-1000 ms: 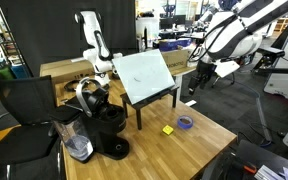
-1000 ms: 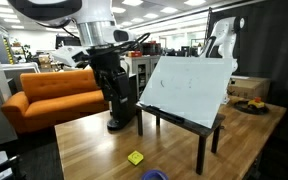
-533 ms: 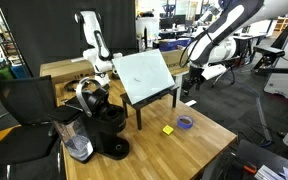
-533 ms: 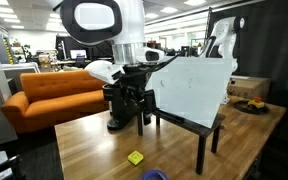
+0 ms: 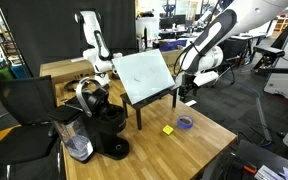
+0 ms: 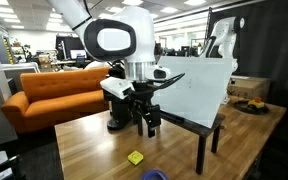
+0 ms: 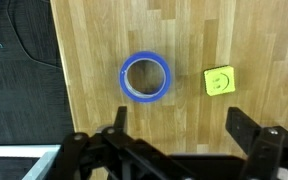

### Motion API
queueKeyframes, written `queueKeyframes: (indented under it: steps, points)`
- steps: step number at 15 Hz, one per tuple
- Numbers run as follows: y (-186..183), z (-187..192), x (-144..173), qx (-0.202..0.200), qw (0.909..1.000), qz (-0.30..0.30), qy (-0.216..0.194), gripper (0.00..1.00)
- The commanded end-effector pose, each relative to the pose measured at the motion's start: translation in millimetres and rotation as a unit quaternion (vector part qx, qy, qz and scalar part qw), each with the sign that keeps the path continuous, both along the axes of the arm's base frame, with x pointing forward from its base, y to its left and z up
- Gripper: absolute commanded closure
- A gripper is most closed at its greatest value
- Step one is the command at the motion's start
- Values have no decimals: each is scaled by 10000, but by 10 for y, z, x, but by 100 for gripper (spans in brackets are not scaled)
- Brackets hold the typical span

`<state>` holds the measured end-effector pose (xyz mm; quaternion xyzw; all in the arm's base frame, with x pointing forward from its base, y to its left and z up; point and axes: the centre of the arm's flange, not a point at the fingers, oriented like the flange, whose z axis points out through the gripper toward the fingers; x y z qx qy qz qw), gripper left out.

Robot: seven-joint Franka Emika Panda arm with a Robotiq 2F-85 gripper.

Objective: Move the tape to the left

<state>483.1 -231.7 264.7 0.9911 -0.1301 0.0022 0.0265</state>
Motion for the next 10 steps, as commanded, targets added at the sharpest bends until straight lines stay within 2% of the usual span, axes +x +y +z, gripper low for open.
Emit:
queueKeyframes:
  steps: [1, 7, 10]
  points:
    - [12, 10, 8, 1, 10000, -10, -11, 0]
    - [-1, 19, 3, 1, 10000, -32, -20, 0]
    - [-63, -278, 58, 16, 9997, 39, 235, 0]
